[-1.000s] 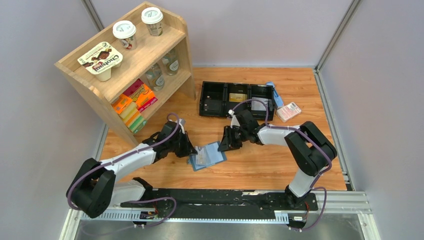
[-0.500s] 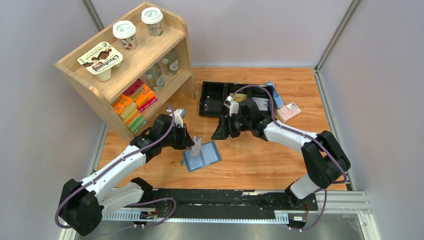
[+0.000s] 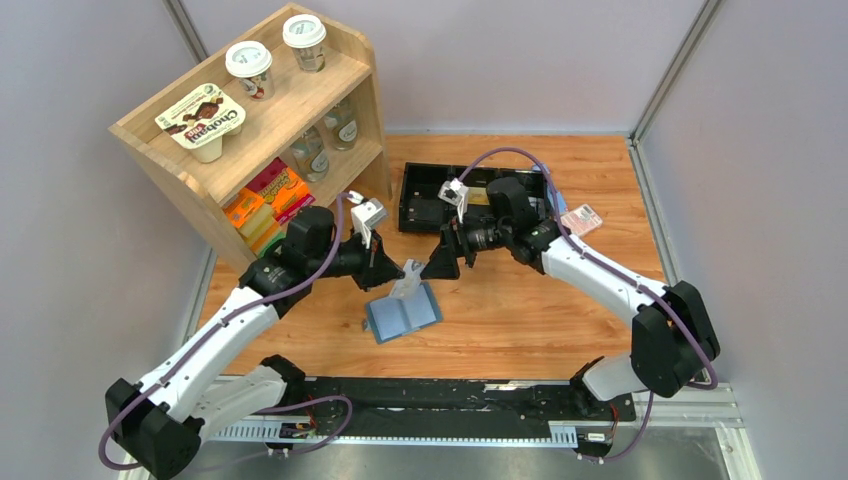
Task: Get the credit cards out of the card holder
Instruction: Place the credit card in the storage box.
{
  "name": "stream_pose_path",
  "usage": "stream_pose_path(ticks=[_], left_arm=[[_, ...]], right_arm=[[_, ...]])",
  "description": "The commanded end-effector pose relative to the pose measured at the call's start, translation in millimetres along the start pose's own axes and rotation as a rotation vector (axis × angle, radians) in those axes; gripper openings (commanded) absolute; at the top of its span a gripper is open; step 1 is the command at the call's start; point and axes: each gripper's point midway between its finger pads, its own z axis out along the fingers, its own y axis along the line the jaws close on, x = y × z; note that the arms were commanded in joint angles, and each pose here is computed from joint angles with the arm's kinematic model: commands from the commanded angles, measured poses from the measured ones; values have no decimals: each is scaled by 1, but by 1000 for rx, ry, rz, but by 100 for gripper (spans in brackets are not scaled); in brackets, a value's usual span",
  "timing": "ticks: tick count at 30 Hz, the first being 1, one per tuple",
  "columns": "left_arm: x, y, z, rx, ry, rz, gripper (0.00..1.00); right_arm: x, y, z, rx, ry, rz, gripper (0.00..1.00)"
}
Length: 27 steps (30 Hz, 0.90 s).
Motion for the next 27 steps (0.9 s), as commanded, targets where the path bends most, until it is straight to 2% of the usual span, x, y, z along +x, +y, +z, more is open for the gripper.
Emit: stream_pose_path(ticks=[1,4,5,7,8,10,12,15,16,17,18,19,20,22,24,27], left_arm=[[-19,-33,-10,166,-21,132,0],[-26,-37,-9,191,-24,136,0],[-26,-37,-7,198,-17,133,0],[-29,-35,-5,195,-15,131,0],[-30,-34,-5,190,-13,131,0],[-34,-25,-3,130,-22,123,0],[-37,-8,-3,24,-38,105,3],[-45,22,-9,-171,-87,80,17],[-46,25,-13,-198,-100,73,29],[-49,33,-17,-253,-116,72,35],[-49,36,-22,-283,-130,68,49],[-51,49,-28,-371,-147,55,55],[-52,59,-38,-450,-165,49,67],[-53,71,-53,-549,-188,39,79],[-52,80,-67,-636,-206,29,86],[-48,82,-77,-671,-224,20,93]], right_arm=[[-21,40,-10,-164,-9,-129,80],[-26,51,-11,-204,1,-158,73],[-26,53,-11,-208,4,-163,65],[-26,51,-11,-198,8,-158,44],[-26,49,-11,-187,10,-153,22],[-26,42,-13,-161,6,-136,1],[-25,35,-15,-135,1,-109,0],[-27,19,-23,-58,-18,-67,0],[-28,11,-26,-21,-24,-44,0],[-31,2,-32,22,-39,-24,0],[-34,-10,-38,75,-57,6,0],[-36,-23,-45,133,-74,45,0],[-38,-40,-55,210,-91,98,0],[-42,-81,-84,396,-149,197,0],[-44,-113,-116,538,-211,291,0],[-44,-157,-163,699,-319,440,1]])
